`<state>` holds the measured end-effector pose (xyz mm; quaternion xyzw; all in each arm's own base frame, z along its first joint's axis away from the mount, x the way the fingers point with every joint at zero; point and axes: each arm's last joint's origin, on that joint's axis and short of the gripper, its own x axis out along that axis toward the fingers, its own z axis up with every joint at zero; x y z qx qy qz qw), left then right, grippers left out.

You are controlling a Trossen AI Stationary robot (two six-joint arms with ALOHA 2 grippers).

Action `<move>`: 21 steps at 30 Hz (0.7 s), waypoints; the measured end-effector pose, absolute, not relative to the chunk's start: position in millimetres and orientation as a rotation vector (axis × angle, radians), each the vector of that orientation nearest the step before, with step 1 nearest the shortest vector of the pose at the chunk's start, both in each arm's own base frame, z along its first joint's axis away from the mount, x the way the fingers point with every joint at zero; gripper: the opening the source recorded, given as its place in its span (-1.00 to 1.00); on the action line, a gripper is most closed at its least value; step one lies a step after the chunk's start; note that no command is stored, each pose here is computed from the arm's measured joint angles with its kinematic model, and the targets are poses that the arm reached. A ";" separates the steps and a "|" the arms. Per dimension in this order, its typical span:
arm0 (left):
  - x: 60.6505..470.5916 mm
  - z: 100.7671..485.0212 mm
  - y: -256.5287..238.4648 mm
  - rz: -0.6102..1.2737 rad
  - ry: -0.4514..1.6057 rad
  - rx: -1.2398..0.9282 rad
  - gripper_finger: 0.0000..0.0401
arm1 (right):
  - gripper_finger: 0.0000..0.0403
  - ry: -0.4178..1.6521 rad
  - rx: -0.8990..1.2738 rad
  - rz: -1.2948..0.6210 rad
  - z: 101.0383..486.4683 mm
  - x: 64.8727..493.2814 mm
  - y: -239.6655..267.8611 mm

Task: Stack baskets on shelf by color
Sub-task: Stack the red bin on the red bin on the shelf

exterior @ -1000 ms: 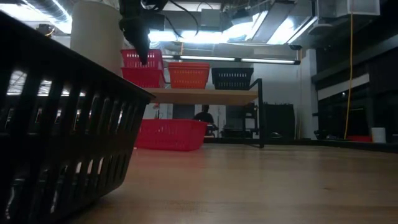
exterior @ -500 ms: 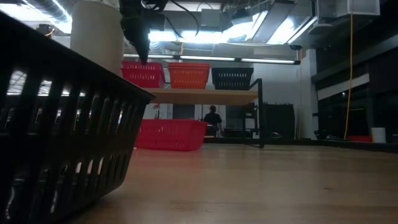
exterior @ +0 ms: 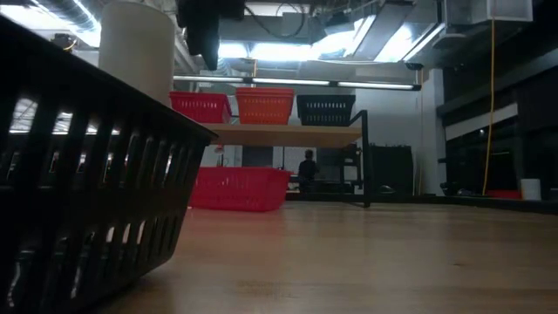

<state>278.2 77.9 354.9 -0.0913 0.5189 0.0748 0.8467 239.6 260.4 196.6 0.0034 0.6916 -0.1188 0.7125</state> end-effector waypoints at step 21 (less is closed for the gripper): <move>329.3 209.7 16.3 0.379 0.994 -0.055 -0.51 | -0.50 1.436 0.055 -0.216 196.0 246.6 267.9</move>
